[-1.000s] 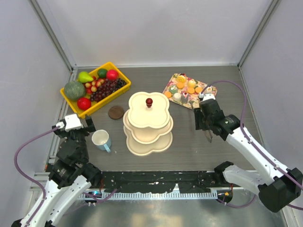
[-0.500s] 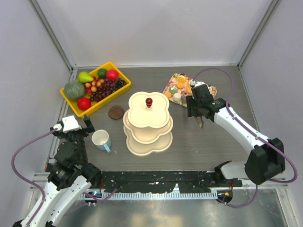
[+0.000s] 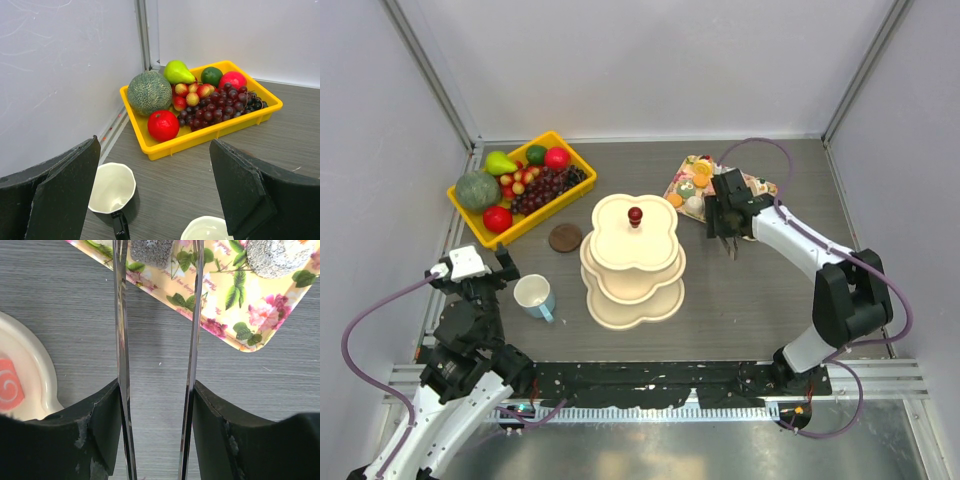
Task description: Serve the afternoon tea
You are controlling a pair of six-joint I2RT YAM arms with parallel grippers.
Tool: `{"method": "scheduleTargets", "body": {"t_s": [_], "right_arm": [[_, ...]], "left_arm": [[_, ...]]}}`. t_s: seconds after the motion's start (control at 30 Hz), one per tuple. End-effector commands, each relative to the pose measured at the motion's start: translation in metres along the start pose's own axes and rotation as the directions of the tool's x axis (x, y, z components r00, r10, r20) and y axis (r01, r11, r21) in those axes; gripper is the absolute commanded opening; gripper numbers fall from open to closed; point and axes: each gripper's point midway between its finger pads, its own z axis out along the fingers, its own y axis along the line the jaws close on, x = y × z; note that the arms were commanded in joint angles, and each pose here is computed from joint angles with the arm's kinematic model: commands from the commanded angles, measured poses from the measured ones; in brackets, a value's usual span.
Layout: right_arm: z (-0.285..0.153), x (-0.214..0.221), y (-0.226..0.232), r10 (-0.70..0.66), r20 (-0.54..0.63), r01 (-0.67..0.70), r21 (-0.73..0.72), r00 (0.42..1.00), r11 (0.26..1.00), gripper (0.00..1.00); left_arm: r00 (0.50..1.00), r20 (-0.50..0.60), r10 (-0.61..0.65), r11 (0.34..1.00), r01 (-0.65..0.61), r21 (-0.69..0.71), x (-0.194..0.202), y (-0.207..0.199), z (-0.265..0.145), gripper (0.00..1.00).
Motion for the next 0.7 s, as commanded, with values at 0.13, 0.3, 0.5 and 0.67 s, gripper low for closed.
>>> {"method": "scheduleTargets", "body": {"t_s": [0.13, 0.3, 0.5, 0.67], "right_arm": [[0.012, -0.016, 0.0, 0.031, 0.044, -0.032, 0.014, 0.999, 0.999, 0.53], [-0.001, -0.012, -0.008, 0.024, 0.065, -0.026, 0.025, 0.998, 0.999, 0.43], [-0.021, -0.005, -0.015, 0.007, 0.083, -0.009, 0.02, 0.997, 1.0, 0.33], [-0.047, 0.004, -0.017, 0.01, 0.11, -0.007, -0.024, 0.994, 1.0, 0.32]], "left_arm": [[0.999, 0.025, -0.045, 0.999, 0.045, -0.002, -0.008, 0.001, 0.0, 0.99], [0.999, 0.025, -0.045, 0.999, 0.045, -0.002, -0.008, 0.001, 0.0, 0.99], [0.999, 0.021, -0.039, 0.999, 0.039, 0.001, -0.007, -0.001, 0.001, 0.99], [0.999, 0.02, -0.034, 0.999, 0.034, -0.008, -0.006, 0.0, 0.001, 0.99]]}}
